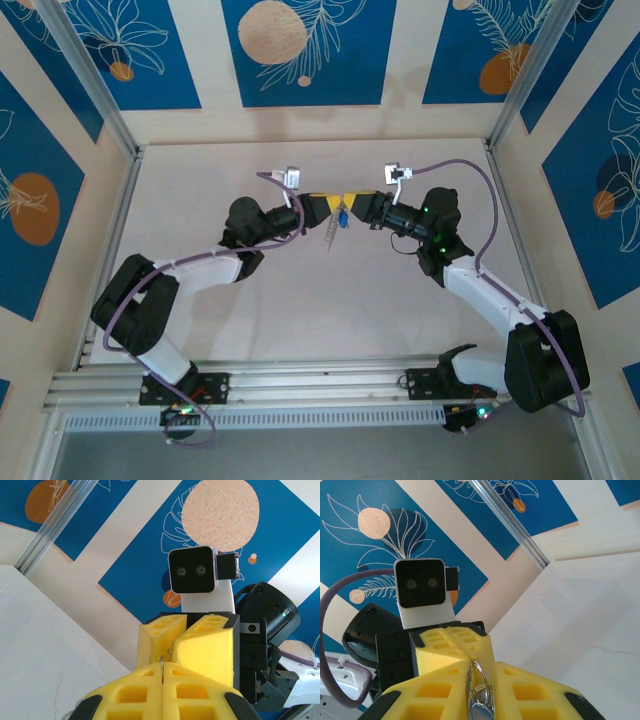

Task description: Put the keys on the keyring

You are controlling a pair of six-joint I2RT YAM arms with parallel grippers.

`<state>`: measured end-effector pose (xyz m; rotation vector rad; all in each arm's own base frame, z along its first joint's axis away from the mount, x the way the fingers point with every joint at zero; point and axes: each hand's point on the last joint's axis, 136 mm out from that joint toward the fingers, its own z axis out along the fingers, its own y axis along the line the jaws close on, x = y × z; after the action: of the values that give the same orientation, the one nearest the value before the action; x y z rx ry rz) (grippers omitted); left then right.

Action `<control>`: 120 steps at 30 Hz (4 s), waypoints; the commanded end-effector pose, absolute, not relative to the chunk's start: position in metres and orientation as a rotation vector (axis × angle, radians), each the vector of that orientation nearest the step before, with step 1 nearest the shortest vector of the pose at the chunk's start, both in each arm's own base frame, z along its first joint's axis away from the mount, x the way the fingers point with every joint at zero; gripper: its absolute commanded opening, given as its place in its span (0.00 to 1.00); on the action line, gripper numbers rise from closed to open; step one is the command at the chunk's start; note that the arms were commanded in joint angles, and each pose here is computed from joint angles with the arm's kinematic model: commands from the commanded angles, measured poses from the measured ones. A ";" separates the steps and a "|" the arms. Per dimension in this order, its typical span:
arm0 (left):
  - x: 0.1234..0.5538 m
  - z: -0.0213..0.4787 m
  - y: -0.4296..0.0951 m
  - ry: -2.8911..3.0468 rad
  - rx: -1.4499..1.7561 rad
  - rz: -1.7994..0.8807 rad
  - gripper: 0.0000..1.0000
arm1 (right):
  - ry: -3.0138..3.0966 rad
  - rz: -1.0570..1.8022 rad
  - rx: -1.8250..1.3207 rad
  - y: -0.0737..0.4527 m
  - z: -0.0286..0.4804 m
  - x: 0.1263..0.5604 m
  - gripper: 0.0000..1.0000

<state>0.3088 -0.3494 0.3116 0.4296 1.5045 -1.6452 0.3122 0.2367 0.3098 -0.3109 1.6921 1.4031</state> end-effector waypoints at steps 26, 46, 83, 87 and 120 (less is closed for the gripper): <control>0.300 0.350 -0.344 1.450 0.530 -1.560 0.25 | 1.738 1.436 -0.373 0.237 0.313 0.326 0.00; 0.359 0.351 -0.297 1.663 0.728 -1.434 0.45 | 1.848 1.556 -0.682 0.246 0.323 0.361 0.00; 0.365 0.309 -0.307 1.760 0.958 -1.518 0.35 | 1.894 1.711 -0.874 0.281 0.309 0.354 0.00; 0.364 0.310 -0.308 1.746 0.961 -1.546 0.32 | 1.894 1.706 -0.865 0.280 0.308 0.358 0.00; 0.354 0.318 -0.310 1.699 0.962 -1.624 0.24 | 1.876 1.699 -0.841 0.276 0.310 0.361 0.00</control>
<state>0.3582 -0.3119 0.3087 0.9365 1.7422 -1.6161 0.3664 0.2778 0.3067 -0.8346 1.8844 1.6772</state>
